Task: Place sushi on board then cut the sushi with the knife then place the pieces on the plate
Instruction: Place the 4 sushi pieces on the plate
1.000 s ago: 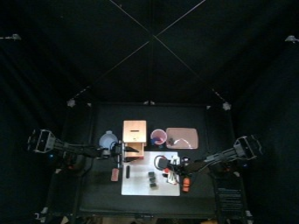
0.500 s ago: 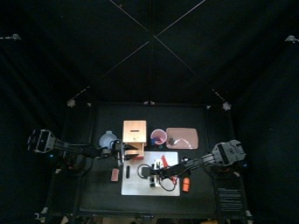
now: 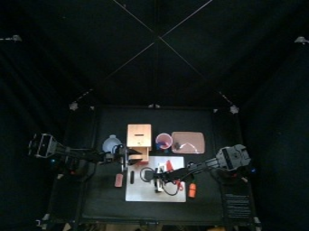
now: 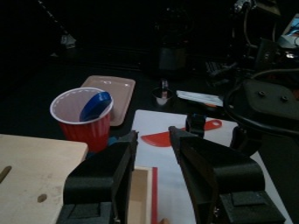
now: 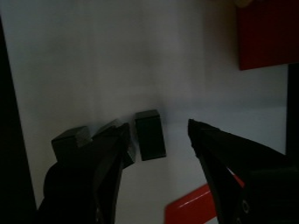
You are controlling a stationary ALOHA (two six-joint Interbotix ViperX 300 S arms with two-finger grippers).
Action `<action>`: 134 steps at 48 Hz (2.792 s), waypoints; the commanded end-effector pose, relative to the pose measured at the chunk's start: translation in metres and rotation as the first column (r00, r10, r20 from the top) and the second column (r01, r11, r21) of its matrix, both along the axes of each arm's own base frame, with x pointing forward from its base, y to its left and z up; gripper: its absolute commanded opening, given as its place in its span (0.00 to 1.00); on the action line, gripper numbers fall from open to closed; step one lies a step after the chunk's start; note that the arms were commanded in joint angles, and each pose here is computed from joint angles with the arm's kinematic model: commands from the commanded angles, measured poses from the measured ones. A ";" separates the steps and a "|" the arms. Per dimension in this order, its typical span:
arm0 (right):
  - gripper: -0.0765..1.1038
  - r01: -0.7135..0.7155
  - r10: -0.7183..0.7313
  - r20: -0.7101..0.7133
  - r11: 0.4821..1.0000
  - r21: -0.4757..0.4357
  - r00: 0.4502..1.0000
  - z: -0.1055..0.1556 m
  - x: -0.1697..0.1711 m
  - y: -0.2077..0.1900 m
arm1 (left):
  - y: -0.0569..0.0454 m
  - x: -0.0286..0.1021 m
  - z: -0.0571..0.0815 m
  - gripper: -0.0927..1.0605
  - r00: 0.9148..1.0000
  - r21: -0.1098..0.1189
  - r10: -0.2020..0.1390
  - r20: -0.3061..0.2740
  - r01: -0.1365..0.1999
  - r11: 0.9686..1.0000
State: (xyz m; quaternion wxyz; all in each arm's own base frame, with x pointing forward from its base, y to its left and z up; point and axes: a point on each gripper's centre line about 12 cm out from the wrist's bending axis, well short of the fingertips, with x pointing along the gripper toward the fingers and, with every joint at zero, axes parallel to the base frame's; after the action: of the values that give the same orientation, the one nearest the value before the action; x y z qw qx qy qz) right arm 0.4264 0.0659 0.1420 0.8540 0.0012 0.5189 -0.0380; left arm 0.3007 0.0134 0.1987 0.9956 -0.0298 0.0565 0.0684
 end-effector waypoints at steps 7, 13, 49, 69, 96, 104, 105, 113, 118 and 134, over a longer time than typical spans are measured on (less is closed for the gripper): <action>0.81 0.009 -0.009 0.025 1.000 0.012 1.000 0.006 0.008 -0.001 | 0.002 0.002 0.006 0.74 1.000 -0.006 0.013 0.027 -0.012 1.000; 0.79 0.013 -0.013 0.022 1.000 0.012 1.000 0.005 0.009 -0.002 | 0.002 0.001 0.005 0.74 1.000 -0.007 0.014 0.023 -0.013 1.000; 0.60 0.189 -0.189 -0.018 0.982 0.023 0.982 0.041 -0.054 -0.059 | 0.003 -0.001 0.004 0.74 1.000 -0.010 0.019 0.019 -0.019 1.000; 0.60 0.555 -0.560 0.029 0.826 0.095 0.828 0.055 -0.175 -0.136 | 0.008 -0.002 0.003 0.74 0.999 -0.004 0.035 0.016 -0.035 0.999; 0.61 0.849 -0.864 -0.070 0.471 0.240 0.499 -0.003 -0.178 -0.209 | 0.011 -0.002 0.004 0.74 0.999 0.017 0.029 0.017 -0.029 0.999; 0.64 0.845 -0.857 -0.075 0.483 0.228 0.510 -0.007 -0.169 -0.214 | 0.008 -0.002 0.004 0.74 1.000 0.031 0.010 0.018 -0.011 0.999; 0.64 0.843 -0.856 -0.070 0.486 0.230 0.513 -0.005 -0.167 -0.215 | 0.008 -0.001 0.005 0.74 1.000 0.033 0.008 0.019 -0.009 0.999; 0.74 0.832 -0.853 -0.029 0.500 0.239 0.521 0.009 -0.156 -0.221 | 0.006 -0.001 0.005 0.74 1.000 0.053 -0.013 0.020 0.012 0.999; 0.79 0.838 -0.856 -0.039 0.495 0.228 0.516 0.006 -0.157 -0.224 | 0.005 -0.001 0.005 0.74 1.000 0.060 -0.022 0.017 0.021 0.998; 0.81 0.829 -0.843 -0.026 0.523 0.198 0.538 0.031 -0.160 -0.216 | 0.004 -0.002 0.005 0.74 1.000 0.055 -0.023 0.019 0.021 0.998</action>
State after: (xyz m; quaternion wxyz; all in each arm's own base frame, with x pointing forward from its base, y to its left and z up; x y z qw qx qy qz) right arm 0.2618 -0.1539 0.1468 0.7230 0.3402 0.4468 -0.4025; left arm 0.2965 0.0173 0.1944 0.9963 -0.0019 0.0629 0.0583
